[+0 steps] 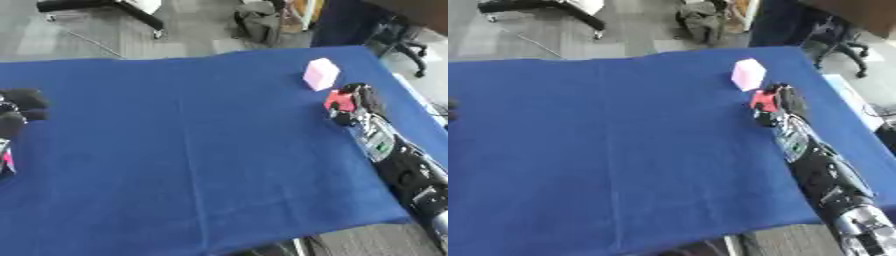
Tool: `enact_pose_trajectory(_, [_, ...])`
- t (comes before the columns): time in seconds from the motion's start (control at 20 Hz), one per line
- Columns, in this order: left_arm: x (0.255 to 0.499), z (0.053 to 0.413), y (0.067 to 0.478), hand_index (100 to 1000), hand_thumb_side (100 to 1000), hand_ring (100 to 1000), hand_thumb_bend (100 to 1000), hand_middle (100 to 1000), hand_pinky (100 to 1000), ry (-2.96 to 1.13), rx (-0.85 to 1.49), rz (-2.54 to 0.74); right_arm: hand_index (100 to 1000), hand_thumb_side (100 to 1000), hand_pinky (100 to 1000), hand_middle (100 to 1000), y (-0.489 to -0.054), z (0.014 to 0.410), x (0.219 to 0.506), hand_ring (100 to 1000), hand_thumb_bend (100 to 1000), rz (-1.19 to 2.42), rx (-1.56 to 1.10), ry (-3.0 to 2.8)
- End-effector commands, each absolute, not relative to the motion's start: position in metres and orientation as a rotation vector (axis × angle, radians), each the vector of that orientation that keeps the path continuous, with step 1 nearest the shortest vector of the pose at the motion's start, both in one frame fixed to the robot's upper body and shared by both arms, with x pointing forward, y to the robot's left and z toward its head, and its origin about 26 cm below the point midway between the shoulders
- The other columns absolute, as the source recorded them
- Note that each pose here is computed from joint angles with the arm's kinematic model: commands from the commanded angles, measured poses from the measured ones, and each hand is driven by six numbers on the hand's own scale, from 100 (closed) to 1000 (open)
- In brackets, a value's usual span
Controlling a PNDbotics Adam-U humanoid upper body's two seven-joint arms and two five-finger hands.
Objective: Pick up the objects with one hand, pass them to the other hand, and then place them into the box on the other side of the table.
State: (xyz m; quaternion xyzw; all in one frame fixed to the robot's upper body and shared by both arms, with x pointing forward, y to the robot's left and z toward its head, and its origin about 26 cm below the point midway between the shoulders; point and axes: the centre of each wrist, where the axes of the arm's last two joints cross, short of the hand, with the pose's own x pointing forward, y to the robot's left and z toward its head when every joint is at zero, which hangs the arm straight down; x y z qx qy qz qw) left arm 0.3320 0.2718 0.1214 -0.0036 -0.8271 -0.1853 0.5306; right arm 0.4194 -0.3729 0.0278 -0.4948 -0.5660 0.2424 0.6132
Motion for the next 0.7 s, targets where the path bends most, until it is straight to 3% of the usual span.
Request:
enact_pose_trajectory(0.05, [0.333, 0.132, 0.271, 735, 693, 740, 761, 627, 750, -2.005, -0.005, -0.465, 816, 480, 757, 739, -0.382, 0.045, 0.424, 795, 355, 0.556, -1.184, -1.346])
enact_pose_trajectory(0.3, [0.333, 0.132, 0.271, 735, 693, 740, 763, 628, 748, -2.006, -0.004, -0.468, 838, 577, 793, 786, -0.383, 0.049, 0.424, 831, 418, 0.513, -1.167, -1.397])
enact_pose_trajectory(0.7, [0.333, 0.133, 0.27, 732, 695, 741, 761, 628, 747, -2.008, -0.005, -0.476, 851, 625, 818, 811, -0.395, 0.039, 0.418, 854, 399, 0.426, -1.125, -1.336])
